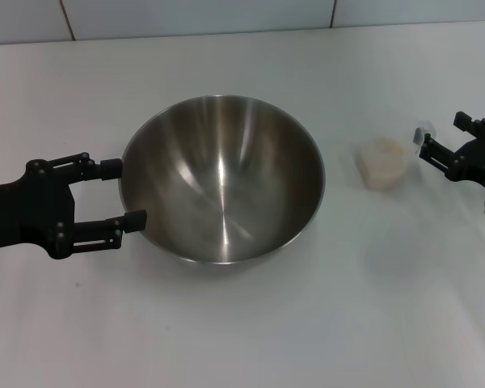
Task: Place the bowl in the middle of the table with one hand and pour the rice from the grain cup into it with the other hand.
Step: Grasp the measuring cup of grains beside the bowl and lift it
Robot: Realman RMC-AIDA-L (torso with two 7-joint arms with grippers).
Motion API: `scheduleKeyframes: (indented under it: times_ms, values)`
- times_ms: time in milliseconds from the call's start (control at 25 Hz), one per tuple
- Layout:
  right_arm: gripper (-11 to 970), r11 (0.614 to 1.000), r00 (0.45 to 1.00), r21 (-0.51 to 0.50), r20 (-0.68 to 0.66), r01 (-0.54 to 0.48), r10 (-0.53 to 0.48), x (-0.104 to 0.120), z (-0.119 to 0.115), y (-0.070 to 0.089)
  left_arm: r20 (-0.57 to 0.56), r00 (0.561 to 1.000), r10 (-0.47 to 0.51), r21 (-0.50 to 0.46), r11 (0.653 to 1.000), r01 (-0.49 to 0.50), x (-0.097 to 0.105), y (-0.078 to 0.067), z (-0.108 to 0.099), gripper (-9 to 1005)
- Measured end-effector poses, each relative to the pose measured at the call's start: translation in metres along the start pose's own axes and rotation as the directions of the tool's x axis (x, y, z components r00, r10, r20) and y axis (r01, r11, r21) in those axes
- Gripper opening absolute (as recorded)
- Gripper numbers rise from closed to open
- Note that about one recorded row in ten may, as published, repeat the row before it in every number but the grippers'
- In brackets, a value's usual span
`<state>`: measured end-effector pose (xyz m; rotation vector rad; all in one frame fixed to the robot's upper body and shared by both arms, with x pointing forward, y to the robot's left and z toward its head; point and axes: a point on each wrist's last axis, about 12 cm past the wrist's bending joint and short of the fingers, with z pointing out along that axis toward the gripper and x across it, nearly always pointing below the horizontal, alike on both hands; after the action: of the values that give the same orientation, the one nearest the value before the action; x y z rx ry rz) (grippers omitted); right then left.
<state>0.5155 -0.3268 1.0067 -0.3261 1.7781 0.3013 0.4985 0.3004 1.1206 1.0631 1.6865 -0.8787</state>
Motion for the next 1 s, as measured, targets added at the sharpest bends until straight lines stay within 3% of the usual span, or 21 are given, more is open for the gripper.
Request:
scheduleKeyframes:
  times_ms: [600,880,1000]
  values:
    - [733,1.0,1.0,-0.005,0.006,0.008,-0.008,-0.003,0.003,0.0,0.0,1.0,0.0,0.001,1.0,0.0,0.0,0.0,0.0,798]
    - [733,0.996,0.996,-0.025,0.007,0.09,-0.09,0.0,0.008,0.01,0.001,1.0,0.0,0.002,1.0,0.0,0.0,0.0,0.001,798]
    - [614,0.996,0.996,-0.026,0.007,0.09,-0.09,0.0,0.008,0.01,0.002,1.0,-0.001,0.003,1.0,0.001,0.0,-0.001,0.0,798]
